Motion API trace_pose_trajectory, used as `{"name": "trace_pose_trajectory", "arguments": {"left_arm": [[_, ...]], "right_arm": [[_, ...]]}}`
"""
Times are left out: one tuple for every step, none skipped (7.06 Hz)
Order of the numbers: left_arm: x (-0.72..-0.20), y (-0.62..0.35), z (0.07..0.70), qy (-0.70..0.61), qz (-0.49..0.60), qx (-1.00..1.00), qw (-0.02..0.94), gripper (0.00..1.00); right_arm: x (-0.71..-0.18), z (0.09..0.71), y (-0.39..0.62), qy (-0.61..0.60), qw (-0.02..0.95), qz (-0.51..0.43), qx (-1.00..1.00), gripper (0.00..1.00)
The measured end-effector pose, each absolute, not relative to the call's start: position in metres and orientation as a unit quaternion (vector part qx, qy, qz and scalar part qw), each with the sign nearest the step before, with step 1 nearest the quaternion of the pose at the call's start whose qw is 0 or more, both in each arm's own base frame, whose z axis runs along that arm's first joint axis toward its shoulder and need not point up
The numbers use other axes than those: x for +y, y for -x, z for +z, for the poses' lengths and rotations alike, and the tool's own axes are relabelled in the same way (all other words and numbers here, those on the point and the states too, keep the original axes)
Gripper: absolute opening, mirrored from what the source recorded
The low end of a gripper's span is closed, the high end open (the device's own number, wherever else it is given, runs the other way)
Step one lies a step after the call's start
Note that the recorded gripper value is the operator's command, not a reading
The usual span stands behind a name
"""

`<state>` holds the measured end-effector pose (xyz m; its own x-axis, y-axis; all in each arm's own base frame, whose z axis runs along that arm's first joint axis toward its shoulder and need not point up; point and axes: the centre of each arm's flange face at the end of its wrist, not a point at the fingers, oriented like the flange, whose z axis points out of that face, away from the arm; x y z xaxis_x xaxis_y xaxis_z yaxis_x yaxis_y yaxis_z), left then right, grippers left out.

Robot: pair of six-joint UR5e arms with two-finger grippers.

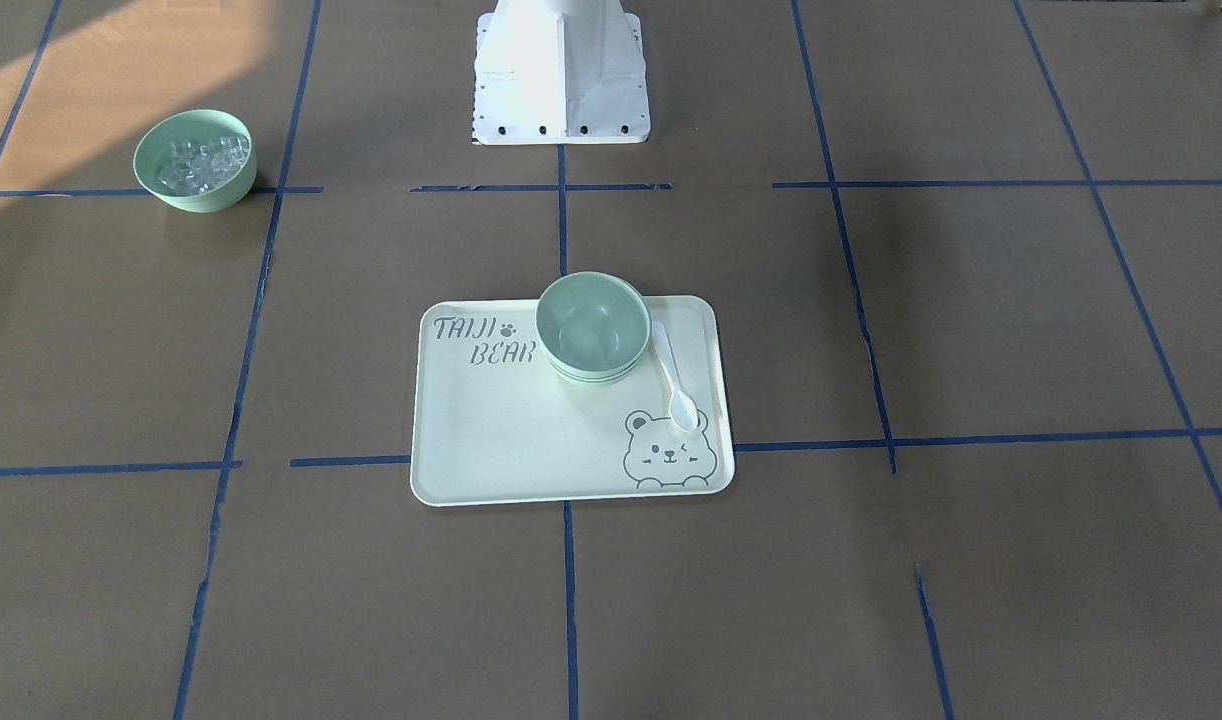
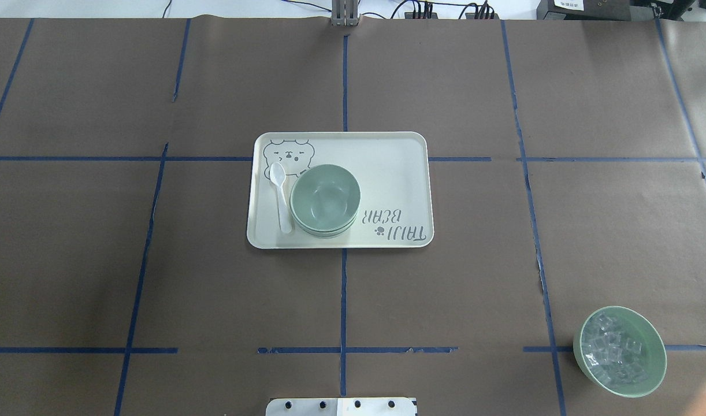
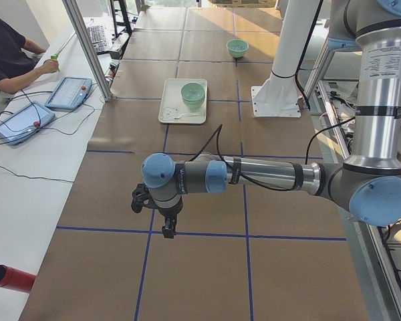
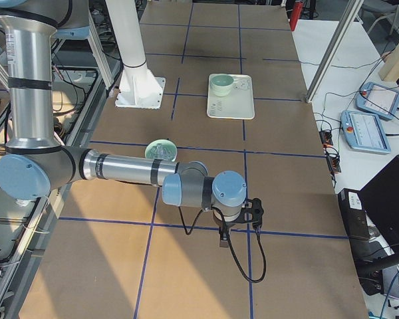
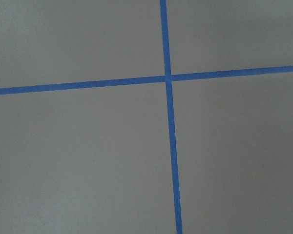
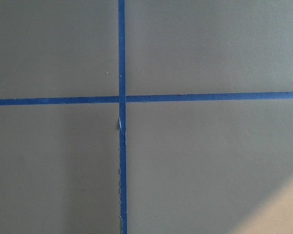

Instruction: Stack green bowls together

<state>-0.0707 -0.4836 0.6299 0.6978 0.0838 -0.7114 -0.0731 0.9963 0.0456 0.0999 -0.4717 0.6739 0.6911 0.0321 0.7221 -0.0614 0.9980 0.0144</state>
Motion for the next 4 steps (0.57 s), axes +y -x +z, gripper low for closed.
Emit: {"name": "trace_pose_trajectory", "arguments": {"left_arm": [[-0.484,0.0709,0.6293,-0.008,0.043,0.386,0.921,1.0],[-0.4843,0.0709,0.6291,-0.008,0.043,0.386,0.921,1.0],[-0.4844,0.0709,0.6289,-0.008,0.043,0.386,0.921,1.0],[-0.4844,0.0708,0.6288,-0.008,0.043,0.387,0.921,1.0]], "right_arm": [[-0.4718,0.6732,-0.0999,-0.019,0.919,0.025,-0.392,1.0],[-0.472,0.6725,-0.0999,-0.02,0.919,0.025,-0.392,1.0],[-0.4721,0.6718,-0.0999,-0.021,0.919,0.024,-0.392,1.0],[-0.4724,0.6712,-0.1,-0.022,0.919,0.024,-0.392,1.0]]}}
